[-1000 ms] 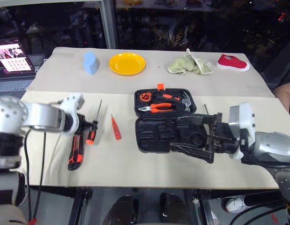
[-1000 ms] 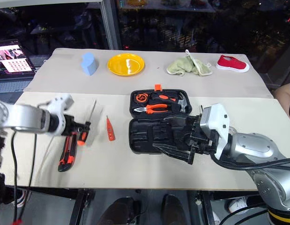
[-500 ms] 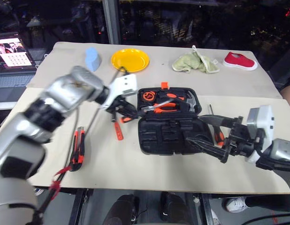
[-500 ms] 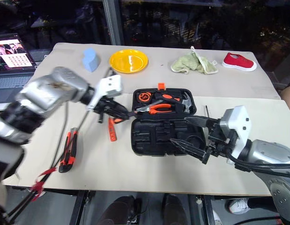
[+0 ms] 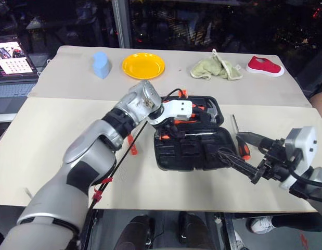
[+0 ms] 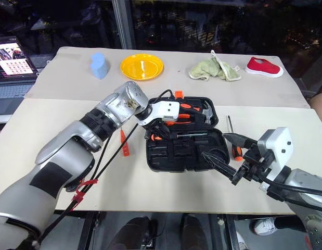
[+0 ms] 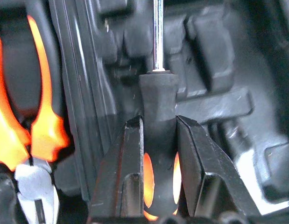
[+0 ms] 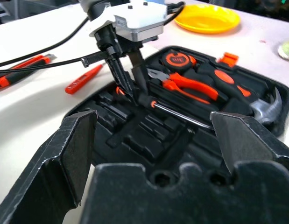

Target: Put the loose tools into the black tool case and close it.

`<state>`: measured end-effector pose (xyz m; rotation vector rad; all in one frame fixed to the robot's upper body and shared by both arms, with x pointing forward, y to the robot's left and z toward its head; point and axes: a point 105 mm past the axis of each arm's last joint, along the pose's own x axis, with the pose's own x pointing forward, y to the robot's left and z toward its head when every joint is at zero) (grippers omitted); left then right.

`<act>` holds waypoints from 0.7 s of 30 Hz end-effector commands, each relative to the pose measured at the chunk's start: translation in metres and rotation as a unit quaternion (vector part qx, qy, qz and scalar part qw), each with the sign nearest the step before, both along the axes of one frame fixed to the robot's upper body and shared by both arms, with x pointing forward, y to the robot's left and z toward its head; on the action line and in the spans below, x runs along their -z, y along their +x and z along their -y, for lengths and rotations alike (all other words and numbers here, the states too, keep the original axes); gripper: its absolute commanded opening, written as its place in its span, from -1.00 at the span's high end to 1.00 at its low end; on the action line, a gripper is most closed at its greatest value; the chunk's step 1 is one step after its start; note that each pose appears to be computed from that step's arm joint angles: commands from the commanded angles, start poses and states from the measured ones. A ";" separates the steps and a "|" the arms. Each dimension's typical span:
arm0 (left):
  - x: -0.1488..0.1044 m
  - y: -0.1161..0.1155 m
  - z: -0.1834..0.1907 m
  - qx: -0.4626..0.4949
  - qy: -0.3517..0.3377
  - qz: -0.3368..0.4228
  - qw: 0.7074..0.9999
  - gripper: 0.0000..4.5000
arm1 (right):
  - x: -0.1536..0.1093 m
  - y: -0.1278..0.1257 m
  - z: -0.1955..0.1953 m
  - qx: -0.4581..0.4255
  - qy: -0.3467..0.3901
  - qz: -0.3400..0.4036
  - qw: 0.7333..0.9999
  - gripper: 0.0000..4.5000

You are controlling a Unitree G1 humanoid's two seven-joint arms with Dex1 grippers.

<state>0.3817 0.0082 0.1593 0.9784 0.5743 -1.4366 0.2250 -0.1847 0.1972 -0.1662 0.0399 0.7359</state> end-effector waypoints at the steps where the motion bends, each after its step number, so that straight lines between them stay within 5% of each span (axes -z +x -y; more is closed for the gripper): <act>1: -0.018 0.006 0.005 0.007 -0.001 0.033 0.999 0.73 | -0.013 -0.003 0.002 0.006 -0.008 0.037 0.999 -1.00; 10: -0.014 0.008 0.009 -0.001 -0.004 0.030 1.000 0.73 | -0.014 0.001 0.002 0.004 -0.004 0.041 0.999 -1.00; 19: -0.045 0.004 0.006 0.002 -0.056 0.020 0.998 -0.78 | -0.013 0.004 0.002 0.001 0.000 0.039 0.999 -1.00; 21: -0.053 0.003 0.002 0.008 -0.070 0.025 0.997 -0.78 | -0.012 0.003 0.002 0.000 0.000 0.038 0.999 -1.00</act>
